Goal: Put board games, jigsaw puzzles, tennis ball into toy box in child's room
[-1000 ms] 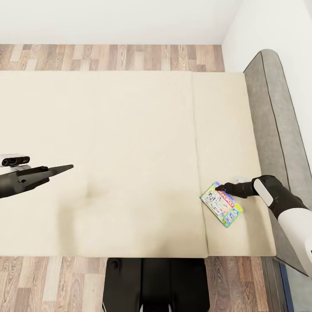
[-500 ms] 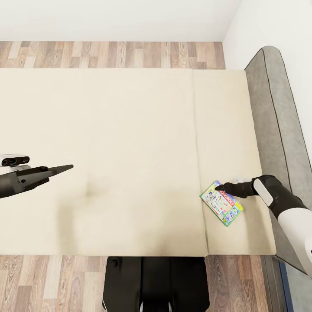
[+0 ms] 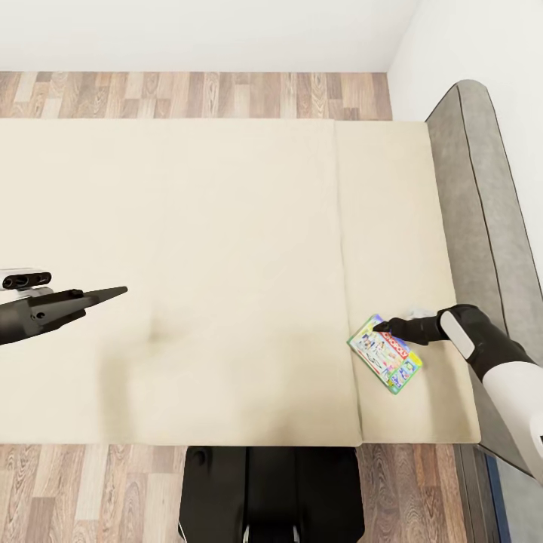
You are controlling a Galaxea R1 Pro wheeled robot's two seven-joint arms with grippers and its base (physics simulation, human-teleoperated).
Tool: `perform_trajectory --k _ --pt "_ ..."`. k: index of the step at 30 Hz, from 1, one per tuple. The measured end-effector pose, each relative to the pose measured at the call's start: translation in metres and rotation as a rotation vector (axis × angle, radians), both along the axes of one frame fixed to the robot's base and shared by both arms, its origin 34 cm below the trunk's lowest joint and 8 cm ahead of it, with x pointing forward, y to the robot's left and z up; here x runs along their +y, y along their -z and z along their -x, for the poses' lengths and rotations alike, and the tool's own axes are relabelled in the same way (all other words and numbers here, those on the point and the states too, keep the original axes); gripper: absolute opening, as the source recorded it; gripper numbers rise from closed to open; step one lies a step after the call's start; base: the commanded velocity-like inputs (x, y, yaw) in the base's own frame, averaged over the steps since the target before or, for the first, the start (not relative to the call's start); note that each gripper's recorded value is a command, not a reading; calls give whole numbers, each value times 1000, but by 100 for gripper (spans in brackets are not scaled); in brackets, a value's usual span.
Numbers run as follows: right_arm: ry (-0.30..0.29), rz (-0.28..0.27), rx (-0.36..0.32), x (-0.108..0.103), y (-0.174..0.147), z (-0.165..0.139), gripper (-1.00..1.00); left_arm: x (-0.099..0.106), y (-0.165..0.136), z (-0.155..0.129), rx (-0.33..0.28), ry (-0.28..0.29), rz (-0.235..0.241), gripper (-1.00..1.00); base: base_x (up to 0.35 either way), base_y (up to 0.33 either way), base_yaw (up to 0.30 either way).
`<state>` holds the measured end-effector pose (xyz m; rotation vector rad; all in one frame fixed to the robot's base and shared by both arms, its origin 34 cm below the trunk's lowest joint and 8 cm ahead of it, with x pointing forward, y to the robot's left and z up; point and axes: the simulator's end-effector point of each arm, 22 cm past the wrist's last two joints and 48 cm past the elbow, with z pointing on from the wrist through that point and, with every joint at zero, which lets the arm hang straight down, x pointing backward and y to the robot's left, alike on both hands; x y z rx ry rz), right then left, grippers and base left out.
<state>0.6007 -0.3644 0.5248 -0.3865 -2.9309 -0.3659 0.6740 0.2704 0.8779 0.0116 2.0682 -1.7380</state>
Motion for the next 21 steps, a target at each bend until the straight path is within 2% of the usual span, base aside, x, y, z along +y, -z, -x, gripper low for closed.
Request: perform_trajectory --k 3,11,21 --pt "-7 -13 2 5 0 1 100 0 0 0 0 0 0 100 0 0 0" --pt "-28 -133 -7 40 -5 0 100 0 1 0 1 0 0 100 0 0 0" --pt "-39 -159 -9 48 -7 0 100 0 1 0 1 0 0 100 0 0 0"
